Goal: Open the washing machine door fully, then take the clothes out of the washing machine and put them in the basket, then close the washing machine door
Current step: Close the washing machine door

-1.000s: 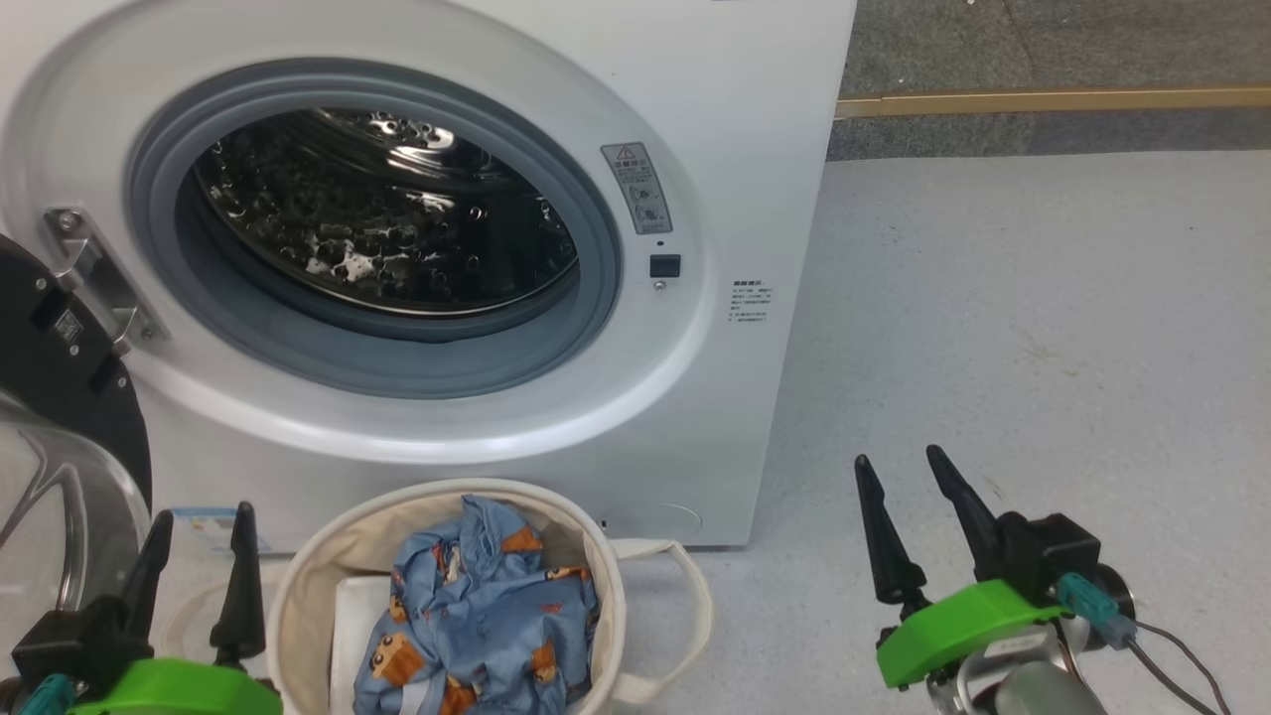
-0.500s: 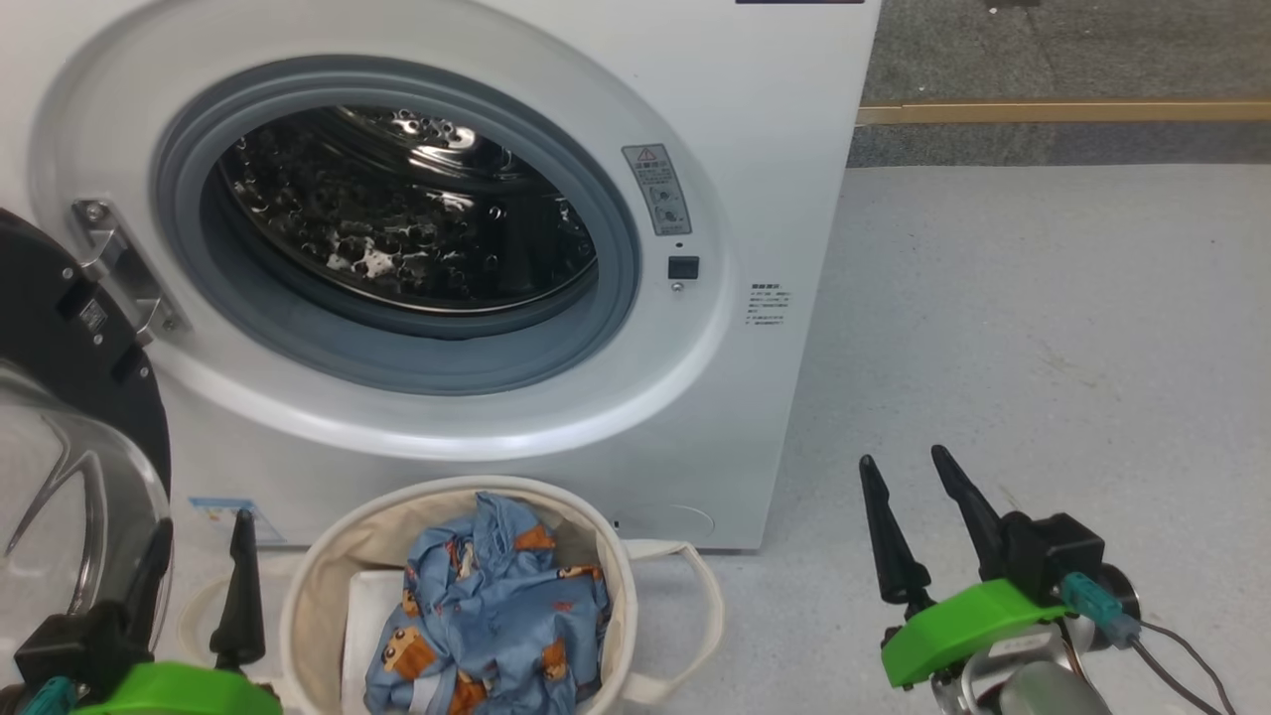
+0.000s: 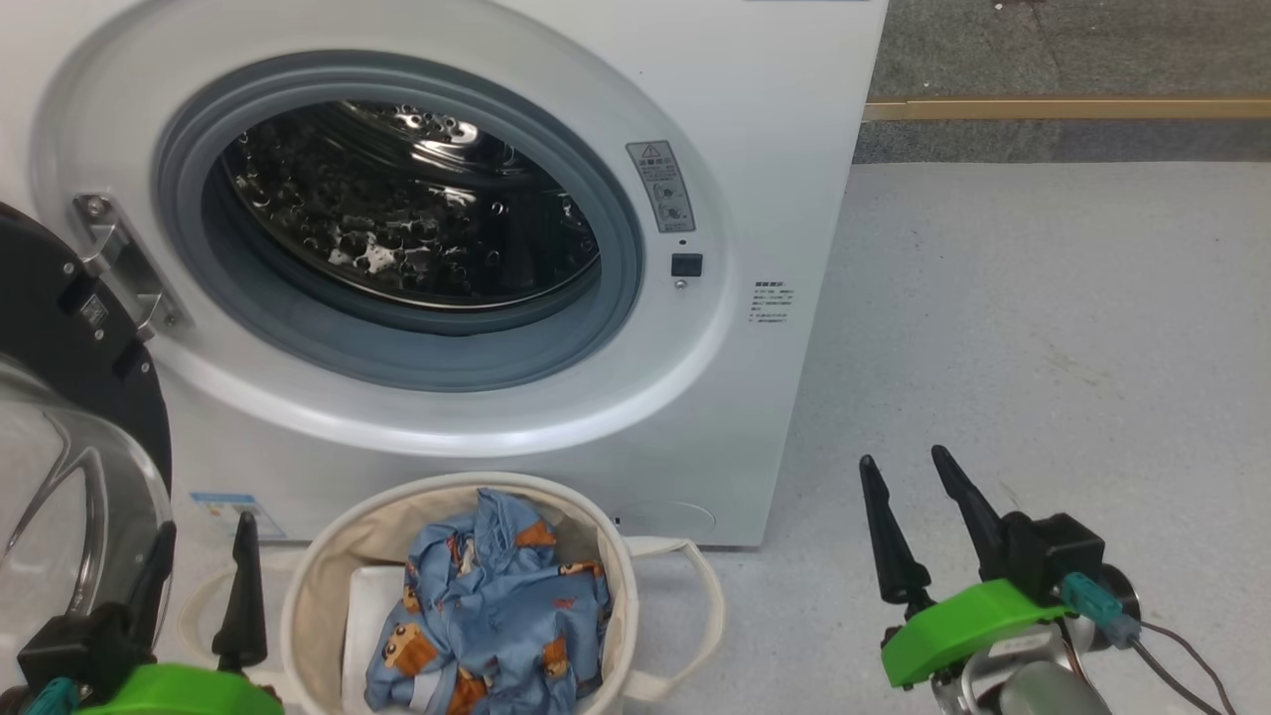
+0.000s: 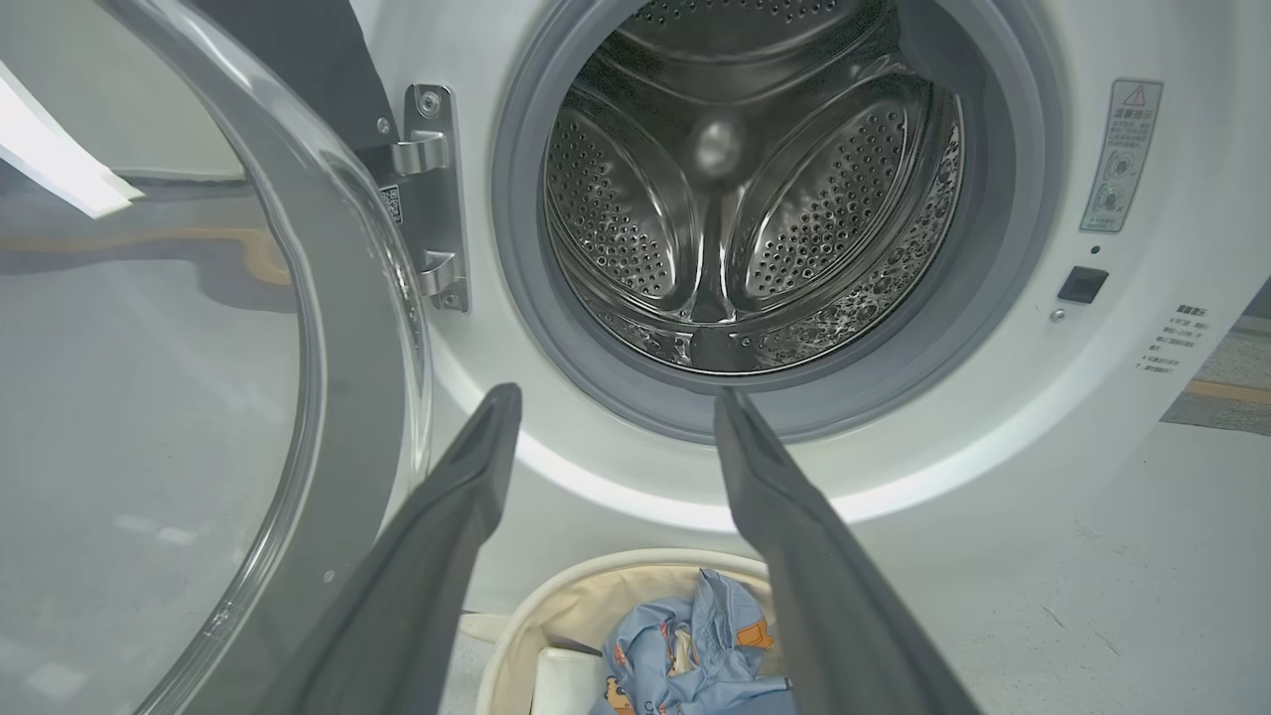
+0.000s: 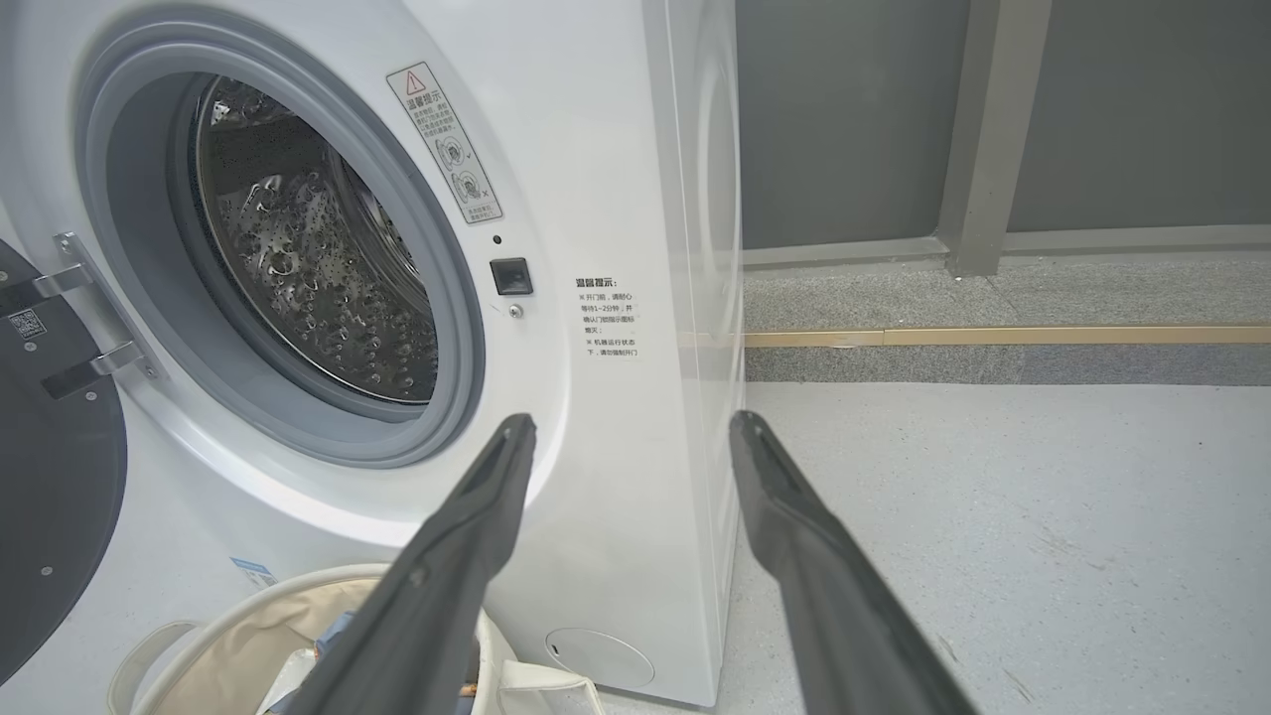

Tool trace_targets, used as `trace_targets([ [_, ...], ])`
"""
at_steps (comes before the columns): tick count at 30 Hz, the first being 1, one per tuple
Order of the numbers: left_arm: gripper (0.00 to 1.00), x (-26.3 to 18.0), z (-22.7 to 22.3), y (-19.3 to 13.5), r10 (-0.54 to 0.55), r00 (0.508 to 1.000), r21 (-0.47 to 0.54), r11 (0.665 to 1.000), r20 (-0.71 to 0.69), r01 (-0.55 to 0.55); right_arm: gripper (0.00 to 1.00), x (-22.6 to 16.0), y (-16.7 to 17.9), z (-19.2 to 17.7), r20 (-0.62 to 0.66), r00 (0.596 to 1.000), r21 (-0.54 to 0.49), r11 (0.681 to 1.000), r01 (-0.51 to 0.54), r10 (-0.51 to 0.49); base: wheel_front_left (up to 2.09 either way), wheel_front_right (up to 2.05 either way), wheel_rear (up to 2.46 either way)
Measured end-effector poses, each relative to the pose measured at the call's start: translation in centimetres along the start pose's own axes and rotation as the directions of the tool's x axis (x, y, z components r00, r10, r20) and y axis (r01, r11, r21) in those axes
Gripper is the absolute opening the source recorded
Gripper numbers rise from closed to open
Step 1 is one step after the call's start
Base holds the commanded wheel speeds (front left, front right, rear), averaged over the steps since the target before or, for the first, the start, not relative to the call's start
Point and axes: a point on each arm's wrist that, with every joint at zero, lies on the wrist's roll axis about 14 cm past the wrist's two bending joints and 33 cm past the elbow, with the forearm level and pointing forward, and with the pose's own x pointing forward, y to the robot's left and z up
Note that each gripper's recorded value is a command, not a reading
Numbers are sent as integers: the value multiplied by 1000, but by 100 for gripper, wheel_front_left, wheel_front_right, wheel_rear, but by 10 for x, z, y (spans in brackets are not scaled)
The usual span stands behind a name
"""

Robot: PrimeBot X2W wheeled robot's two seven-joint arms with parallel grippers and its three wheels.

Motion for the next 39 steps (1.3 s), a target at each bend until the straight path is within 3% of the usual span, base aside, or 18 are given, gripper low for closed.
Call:
trace_targets([
  [16,100,-2,-5,1,0,1000,-10,1000,-14,-1,100,2,2,-1,-3,1000,1,1000,-9,9,-31,17,14],
  [39,100,-1,-1,2,1,1000,-10,1000,-2,-1,100,4,5,-3,-8,1000,3,1000,-17,17,-184,154,30],
])
